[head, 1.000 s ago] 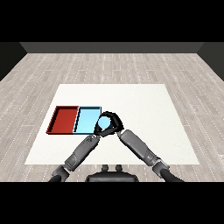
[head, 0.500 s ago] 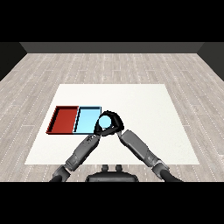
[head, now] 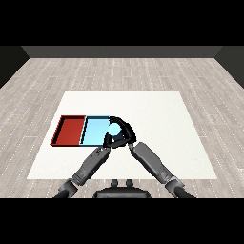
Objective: Pick the blue can and put it in the blue box
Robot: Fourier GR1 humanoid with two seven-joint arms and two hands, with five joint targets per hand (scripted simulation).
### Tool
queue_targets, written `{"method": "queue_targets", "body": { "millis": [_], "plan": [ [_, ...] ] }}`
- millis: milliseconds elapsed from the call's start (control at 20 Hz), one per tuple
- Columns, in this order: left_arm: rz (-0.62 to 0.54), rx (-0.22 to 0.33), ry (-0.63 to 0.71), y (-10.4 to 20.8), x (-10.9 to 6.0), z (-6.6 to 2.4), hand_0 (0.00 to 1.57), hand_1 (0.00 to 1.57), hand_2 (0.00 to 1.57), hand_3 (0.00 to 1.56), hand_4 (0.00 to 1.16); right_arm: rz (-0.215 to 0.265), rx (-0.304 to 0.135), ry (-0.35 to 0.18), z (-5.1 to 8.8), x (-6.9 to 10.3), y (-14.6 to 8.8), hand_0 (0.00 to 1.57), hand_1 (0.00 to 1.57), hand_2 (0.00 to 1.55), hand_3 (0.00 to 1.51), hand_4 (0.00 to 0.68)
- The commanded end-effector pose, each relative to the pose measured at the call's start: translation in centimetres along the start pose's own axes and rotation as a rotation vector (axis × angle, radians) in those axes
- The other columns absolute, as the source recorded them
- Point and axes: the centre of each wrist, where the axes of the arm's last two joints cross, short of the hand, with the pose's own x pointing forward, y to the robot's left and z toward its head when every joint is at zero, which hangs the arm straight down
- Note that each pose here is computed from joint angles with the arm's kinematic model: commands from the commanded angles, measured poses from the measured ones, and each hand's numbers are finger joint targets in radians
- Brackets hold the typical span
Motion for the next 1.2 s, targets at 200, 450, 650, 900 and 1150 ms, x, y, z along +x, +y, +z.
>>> {"method": "queue_targets", "body": {
  "millis": [200,450,650,900,1150],
  "plan": [
    [-0.049,0.015,-0.008,-0.2,0.6,-0.95,1.57,1.57,1.56,1.49,1.14,-0.018,-0.018,0.001,0.1,0.9,1.2,0.0,0.0,0.0,0.0,0.0],
    [-0.043,0.007,-0.014,1.7,-0.1,-0.62,1.57,1.57,1.57,1.51,1.13,-0.06,-0.028,-0.019,-0.3,2.2,-3.4,0.0,0.0,0.0,0.0,0.0],
    [-0.098,0.024,-0.018,1.3,-0.6,0.45,1.57,1.57,1.57,1.5,1.13,-0.048,-0.038,-0.019,3.7,2.9,-4.4,0.0,0.0,0.0,0.0,0.0],
    [-0.081,0.036,-0.006,2.0,-0.3,-0.39,1.57,1.57,1.57,1.49,1.13,-0.056,-0.101,-0.04,5.3,2.3,-4.5,0.0,0.0,0.0,0.0,0.0],
    [-0.138,0.062,0.002,3.9,-1.4,0.74,1.57,1.57,1.57,1.49,1.13,-0.07,-0.193,-0.14,7.6,5.4,-8.7,0.0,0.0,0.0,0.0,0.0]
  ]
}}
